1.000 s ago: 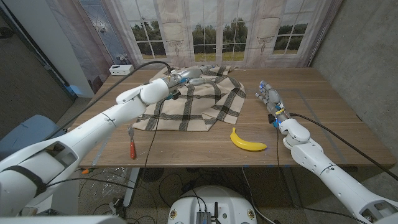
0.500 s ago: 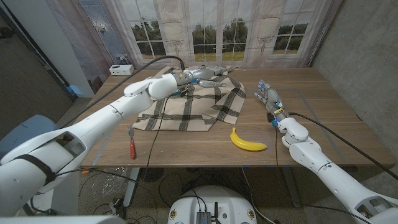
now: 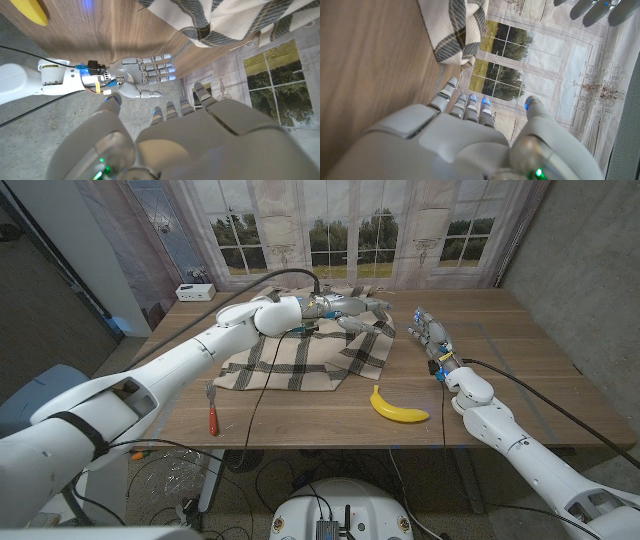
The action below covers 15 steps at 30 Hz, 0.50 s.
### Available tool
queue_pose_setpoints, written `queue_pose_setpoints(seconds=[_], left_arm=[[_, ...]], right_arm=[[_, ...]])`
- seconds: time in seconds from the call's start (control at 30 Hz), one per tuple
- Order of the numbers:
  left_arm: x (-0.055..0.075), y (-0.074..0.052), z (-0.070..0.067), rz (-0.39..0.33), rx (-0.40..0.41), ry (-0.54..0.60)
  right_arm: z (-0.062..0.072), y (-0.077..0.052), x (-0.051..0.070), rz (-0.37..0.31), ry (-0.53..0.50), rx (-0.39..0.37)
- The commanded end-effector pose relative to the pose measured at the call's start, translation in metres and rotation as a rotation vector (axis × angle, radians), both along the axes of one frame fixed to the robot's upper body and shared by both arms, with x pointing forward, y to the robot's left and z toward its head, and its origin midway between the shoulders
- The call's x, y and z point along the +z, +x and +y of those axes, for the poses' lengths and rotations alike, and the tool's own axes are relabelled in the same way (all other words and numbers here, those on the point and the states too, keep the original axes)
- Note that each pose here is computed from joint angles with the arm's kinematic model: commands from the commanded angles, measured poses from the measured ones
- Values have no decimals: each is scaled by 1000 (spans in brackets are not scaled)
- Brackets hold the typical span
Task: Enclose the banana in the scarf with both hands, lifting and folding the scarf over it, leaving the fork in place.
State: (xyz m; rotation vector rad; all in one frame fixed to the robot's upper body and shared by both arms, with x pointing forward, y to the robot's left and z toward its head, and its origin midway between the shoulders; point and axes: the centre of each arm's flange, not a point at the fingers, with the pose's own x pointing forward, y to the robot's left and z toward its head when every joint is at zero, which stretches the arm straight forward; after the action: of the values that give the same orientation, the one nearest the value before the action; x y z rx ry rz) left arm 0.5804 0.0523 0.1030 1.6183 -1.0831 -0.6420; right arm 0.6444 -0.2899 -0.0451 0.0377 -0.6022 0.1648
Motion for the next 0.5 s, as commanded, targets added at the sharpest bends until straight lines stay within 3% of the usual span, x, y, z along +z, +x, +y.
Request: queue_pose_setpoints(seconds=[0.03,0.5], left_arm=[[-7,-8,-25,8,-78,97],[-20,-17,-42,15,-125,164]], right_arm=[[-9,-8,1,-15,4,-38],[-22,-27,-3,-41,33,-92]])
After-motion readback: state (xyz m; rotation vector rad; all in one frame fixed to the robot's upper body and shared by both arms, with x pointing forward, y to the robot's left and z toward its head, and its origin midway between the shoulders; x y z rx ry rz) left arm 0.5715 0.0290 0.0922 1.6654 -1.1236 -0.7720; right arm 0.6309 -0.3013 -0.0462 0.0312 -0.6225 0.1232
